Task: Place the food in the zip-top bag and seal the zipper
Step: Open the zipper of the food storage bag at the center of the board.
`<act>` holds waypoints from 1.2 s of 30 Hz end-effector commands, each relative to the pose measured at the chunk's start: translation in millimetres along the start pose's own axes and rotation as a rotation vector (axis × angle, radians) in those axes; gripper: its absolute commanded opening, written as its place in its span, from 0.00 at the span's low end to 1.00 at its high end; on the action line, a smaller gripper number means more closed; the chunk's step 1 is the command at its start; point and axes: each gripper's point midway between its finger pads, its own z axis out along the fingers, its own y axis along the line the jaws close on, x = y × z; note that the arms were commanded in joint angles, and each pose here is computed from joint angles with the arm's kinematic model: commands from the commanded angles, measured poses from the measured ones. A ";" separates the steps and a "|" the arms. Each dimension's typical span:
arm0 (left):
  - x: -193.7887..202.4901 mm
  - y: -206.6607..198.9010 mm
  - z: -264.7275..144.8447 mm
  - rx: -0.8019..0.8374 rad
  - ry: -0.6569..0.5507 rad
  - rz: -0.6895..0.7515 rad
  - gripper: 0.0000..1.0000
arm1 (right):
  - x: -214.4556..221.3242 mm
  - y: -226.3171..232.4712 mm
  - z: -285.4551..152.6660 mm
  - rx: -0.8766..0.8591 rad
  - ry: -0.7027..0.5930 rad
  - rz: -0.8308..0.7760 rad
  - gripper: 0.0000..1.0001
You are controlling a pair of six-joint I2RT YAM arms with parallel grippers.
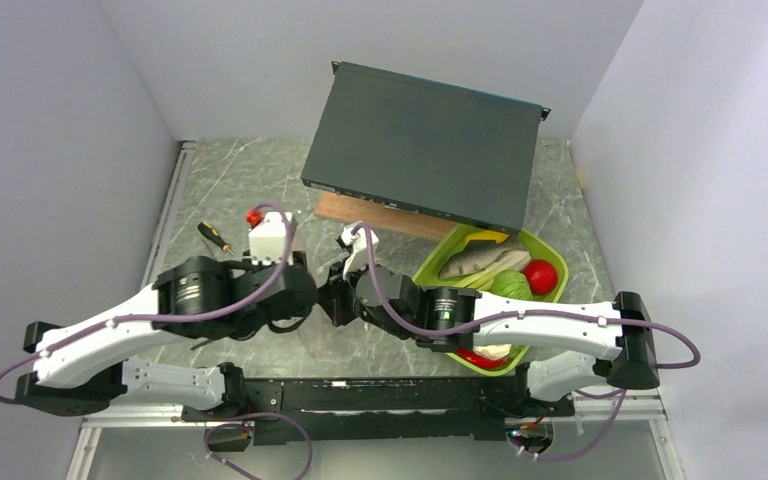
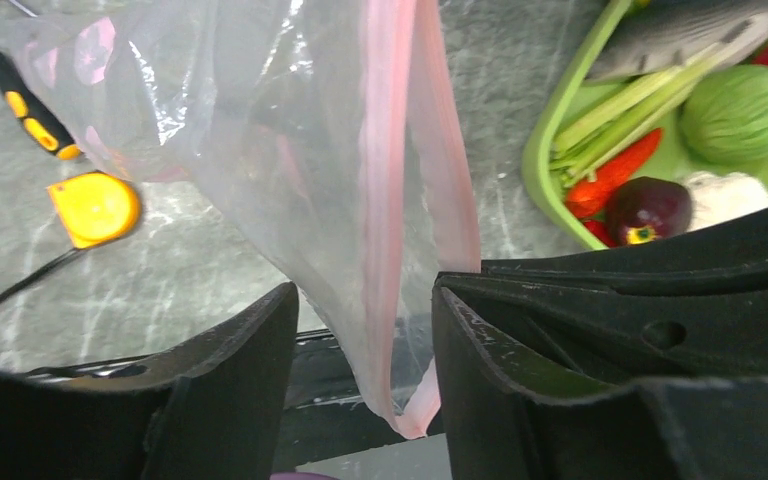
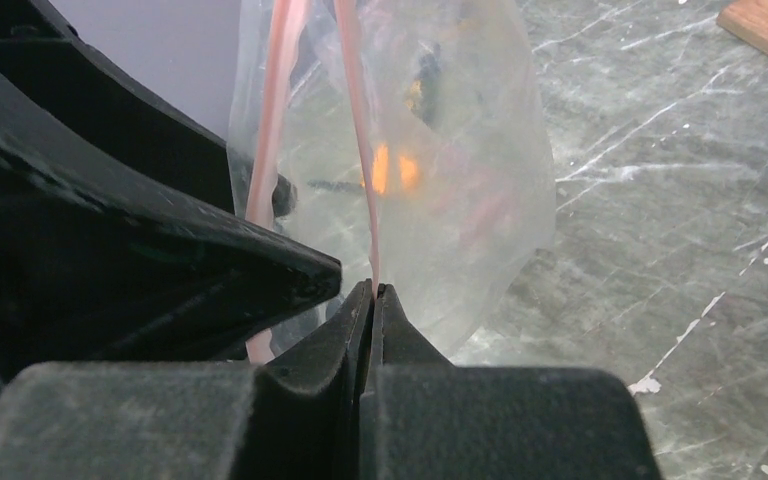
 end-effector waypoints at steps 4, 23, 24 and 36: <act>-11.2 0.9 -1.3 -0.094 0.016 0.208 0.42 | -31.9 21.5 2.6 -0.010 -0.057 0.090 0.00; -52.6 -9.2 -56.3 0.194 -0.060 0.070 0.44 | -65.1 30.3 8.0 0.021 -0.125 0.059 0.00; -53.0 -10.1 -56.4 0.201 -0.063 0.075 0.40 | -67.7 31.9 8.5 0.019 -0.130 0.060 0.00; -61.0 1.3 -36.7 0.015 -0.087 0.295 0.28 | -72.9 39.9 16.8 0.010 -0.141 0.046 0.00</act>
